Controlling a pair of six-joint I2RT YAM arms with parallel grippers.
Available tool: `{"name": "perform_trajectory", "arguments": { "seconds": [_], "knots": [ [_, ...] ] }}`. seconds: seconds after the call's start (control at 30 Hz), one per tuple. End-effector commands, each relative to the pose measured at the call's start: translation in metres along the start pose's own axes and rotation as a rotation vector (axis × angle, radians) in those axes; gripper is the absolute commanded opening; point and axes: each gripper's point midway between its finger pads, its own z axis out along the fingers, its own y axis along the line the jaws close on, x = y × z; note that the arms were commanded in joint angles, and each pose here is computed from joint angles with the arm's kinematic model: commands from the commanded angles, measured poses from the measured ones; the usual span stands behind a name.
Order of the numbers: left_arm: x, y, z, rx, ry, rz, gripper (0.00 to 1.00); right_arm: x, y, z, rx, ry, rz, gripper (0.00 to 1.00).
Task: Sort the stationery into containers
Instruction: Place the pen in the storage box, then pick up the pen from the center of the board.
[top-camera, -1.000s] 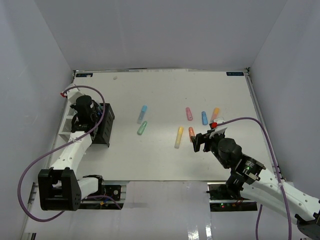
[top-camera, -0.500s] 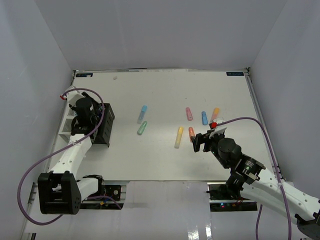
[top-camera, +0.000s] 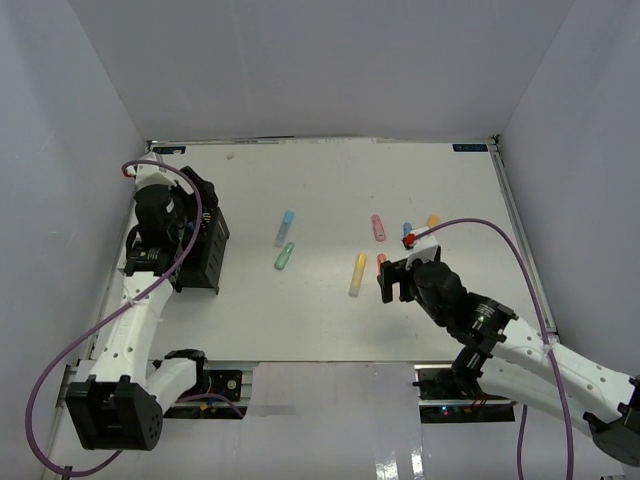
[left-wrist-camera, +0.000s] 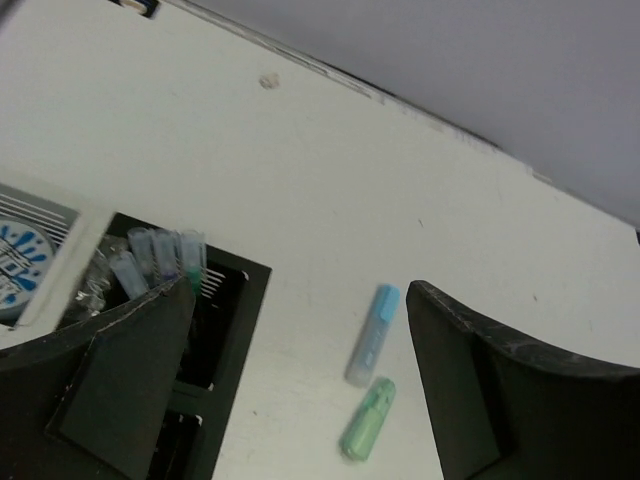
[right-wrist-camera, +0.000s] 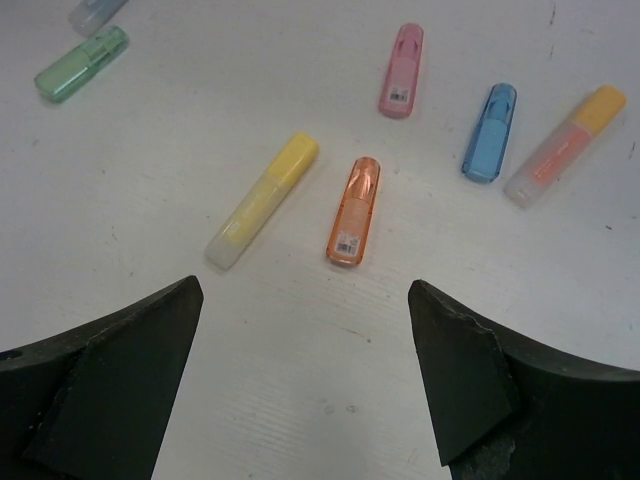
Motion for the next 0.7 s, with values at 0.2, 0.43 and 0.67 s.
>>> {"name": "perform_trajectory", "arguments": {
  "seconds": [0.2,0.43,0.67],
  "knots": [
    [0.081,-0.051,-0.046,0.371,0.327,0.040,0.98,0.005,0.019,0.023,0.066,0.193,0.099,0.90],
    [0.087,-0.044,-0.052,0.352,0.333,0.040,0.98,0.032,0.043,0.072,0.138,0.376,0.147,0.90],
    [0.091,-0.049,-0.055,0.377,0.352,0.023,0.98,0.054,0.049,0.112,0.199,0.470,0.203,0.98]
  ]
}}
